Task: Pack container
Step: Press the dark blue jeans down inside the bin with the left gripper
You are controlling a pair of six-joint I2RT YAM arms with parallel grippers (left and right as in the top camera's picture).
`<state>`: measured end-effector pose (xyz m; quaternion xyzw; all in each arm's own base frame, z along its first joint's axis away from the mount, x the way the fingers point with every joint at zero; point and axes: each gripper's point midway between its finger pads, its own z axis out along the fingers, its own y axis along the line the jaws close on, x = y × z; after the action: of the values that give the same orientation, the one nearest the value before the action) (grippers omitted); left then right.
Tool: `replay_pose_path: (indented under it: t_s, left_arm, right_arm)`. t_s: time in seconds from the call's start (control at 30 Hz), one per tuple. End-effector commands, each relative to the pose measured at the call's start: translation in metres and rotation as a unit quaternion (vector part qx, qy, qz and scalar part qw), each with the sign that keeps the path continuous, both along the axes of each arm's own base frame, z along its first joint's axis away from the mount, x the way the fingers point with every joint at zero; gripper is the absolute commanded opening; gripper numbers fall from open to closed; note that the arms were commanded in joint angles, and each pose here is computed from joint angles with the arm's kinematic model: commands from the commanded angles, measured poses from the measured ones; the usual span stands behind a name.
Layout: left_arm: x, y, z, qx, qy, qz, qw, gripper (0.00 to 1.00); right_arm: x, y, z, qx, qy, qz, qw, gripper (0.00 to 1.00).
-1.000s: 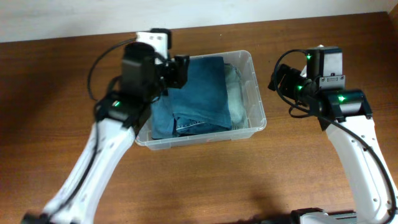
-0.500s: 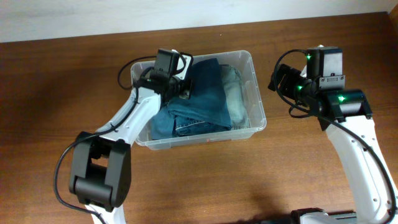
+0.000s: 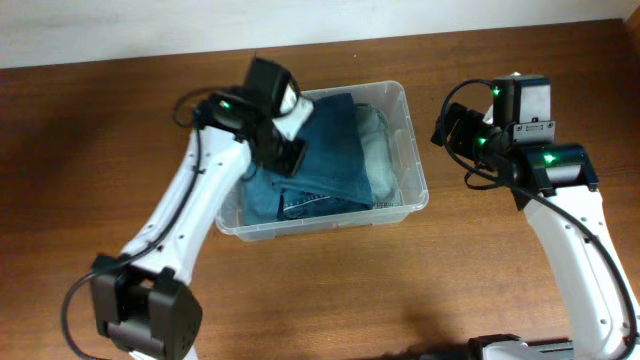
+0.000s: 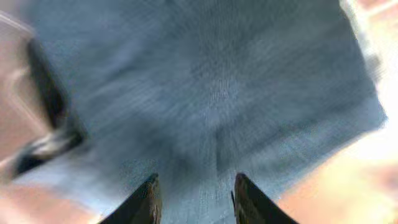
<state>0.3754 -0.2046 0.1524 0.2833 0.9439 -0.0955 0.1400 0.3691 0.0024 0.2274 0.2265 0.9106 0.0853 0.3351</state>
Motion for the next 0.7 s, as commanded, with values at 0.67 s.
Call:
replay_pose_path:
  t_s: [0.67]
  left_arm:
    - [0.059,0.082,0.254,0.029,-0.303,0.173,0.936,0.67]
  right_arm:
    - [0.002,-0.005,0.011,-0.007,-0.014,-0.007,1.0,0.98]
